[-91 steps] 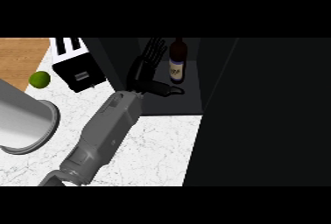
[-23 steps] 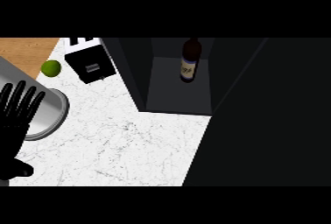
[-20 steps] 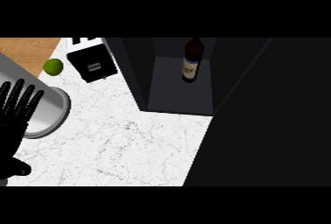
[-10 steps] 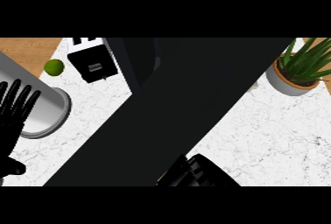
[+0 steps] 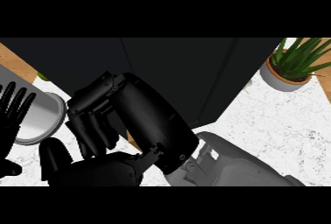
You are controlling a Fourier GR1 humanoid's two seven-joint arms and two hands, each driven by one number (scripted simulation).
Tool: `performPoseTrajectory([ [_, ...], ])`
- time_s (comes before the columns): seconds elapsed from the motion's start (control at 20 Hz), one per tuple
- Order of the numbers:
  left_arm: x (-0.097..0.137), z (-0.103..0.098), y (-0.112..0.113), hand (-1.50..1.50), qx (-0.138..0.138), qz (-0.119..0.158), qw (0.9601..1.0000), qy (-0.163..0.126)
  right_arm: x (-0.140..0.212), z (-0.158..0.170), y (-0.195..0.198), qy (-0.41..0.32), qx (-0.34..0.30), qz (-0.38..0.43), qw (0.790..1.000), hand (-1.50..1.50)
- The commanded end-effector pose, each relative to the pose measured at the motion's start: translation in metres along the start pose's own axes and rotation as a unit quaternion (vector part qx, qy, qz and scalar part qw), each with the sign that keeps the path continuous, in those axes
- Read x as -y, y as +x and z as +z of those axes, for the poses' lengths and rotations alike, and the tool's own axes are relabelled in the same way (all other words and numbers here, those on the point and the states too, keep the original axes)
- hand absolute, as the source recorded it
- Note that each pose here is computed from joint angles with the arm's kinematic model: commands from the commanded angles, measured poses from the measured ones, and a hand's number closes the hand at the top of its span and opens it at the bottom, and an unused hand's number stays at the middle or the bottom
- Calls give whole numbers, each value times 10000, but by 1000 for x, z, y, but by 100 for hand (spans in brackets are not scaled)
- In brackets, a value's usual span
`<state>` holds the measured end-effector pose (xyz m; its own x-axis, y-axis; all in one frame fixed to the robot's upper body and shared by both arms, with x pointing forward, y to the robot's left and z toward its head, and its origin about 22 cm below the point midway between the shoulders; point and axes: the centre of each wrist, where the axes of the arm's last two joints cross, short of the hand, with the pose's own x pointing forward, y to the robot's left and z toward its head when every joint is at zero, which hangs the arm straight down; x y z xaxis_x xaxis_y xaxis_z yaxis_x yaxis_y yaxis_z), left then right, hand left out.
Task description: Pick up the wine, place it into the cabinet and close the cabinet
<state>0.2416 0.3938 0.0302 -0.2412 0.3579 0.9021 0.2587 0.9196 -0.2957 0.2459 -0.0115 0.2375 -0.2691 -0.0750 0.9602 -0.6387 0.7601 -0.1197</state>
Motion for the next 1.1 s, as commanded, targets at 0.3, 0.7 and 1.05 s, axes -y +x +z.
performPoseTrajectory([
  [0.3, -5, 7, -8, -150, 65, -120, 9998, 143, 45, -48, -24, -506, -389, -542, 9965, 150],
  [0.7, -27, 12, 0, -150, 18, -166, 9998, 147, 82, -53, -77, -661, -456, -107, 9967, 150],
  [1.05, -7, 2, 1, -150, 42, -40, 10000, 26, 122, -52, -84, -736, -492, 170, 9959, 150],
])
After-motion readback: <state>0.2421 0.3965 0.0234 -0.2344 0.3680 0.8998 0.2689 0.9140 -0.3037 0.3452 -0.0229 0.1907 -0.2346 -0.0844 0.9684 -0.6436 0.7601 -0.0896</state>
